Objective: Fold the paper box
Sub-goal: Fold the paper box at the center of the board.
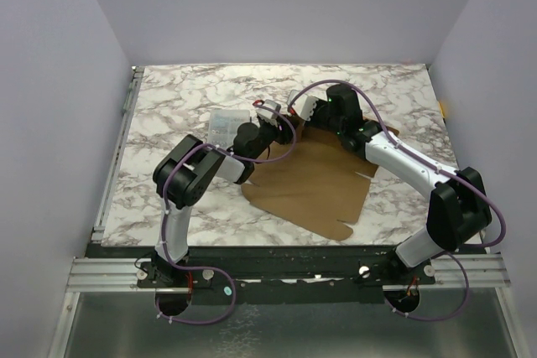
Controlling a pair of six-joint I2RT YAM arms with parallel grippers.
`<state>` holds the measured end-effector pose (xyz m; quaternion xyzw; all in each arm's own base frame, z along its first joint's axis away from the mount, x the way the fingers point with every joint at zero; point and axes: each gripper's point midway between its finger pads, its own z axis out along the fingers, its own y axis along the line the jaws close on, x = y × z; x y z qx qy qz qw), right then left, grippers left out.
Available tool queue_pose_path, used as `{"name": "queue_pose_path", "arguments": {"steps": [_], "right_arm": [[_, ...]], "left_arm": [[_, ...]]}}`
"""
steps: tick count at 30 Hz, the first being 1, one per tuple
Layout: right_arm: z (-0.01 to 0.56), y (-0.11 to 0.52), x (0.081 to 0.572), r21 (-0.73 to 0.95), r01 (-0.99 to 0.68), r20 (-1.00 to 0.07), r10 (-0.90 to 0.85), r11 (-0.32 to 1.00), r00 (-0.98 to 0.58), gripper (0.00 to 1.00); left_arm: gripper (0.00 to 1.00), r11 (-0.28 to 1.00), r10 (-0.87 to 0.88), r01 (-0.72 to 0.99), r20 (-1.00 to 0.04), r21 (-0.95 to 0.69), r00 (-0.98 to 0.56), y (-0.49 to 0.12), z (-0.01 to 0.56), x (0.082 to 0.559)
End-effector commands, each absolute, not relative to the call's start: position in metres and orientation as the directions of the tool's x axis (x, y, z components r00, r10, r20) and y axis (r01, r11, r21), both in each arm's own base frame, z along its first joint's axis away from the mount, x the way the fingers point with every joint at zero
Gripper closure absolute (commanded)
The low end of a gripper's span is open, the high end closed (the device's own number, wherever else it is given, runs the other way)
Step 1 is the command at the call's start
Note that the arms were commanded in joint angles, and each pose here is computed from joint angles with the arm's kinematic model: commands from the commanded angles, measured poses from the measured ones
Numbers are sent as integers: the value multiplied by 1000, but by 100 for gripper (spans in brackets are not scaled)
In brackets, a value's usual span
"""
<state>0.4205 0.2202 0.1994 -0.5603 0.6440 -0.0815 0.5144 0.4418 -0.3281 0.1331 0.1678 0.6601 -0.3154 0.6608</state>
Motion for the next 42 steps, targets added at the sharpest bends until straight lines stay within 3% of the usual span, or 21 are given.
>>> {"name": "queue_pose_path", "arguments": {"steps": [1, 13, 16, 20, 33, 42], "right_arm": [[153, 234, 386, -535, -788, -604, -790, 304, 105, 99], [151, 245, 381, -462, -822, -656, -752, 332, 65, 99], [150, 247, 381, -443, -831, -667, -743, 336, 55, 95], [153, 252, 379, -414, -843, -685, -728, 343, 40, 85], [193, 248, 377, -273, -845, -781, -619, 459, -84, 50], [225, 210, 379, -187, -819, -835, -526, 543, -158, 16]], "left_arm": [[51, 783, -275, 581, -961, -223, 2, -317, 152, 459], [74, 830, -316, 487, -949, -272, 9, -307, 151, 469], [84, 830, -320, 486, -947, -275, 10, -307, 153, 470], [90, 831, -318, 486, -948, -272, 13, -309, 154, 468], [91, 852, -267, 471, -964, -228, 16, -302, 152, 464], [98, 858, -251, 449, -966, -249, -57, -300, 155, 461]]}}
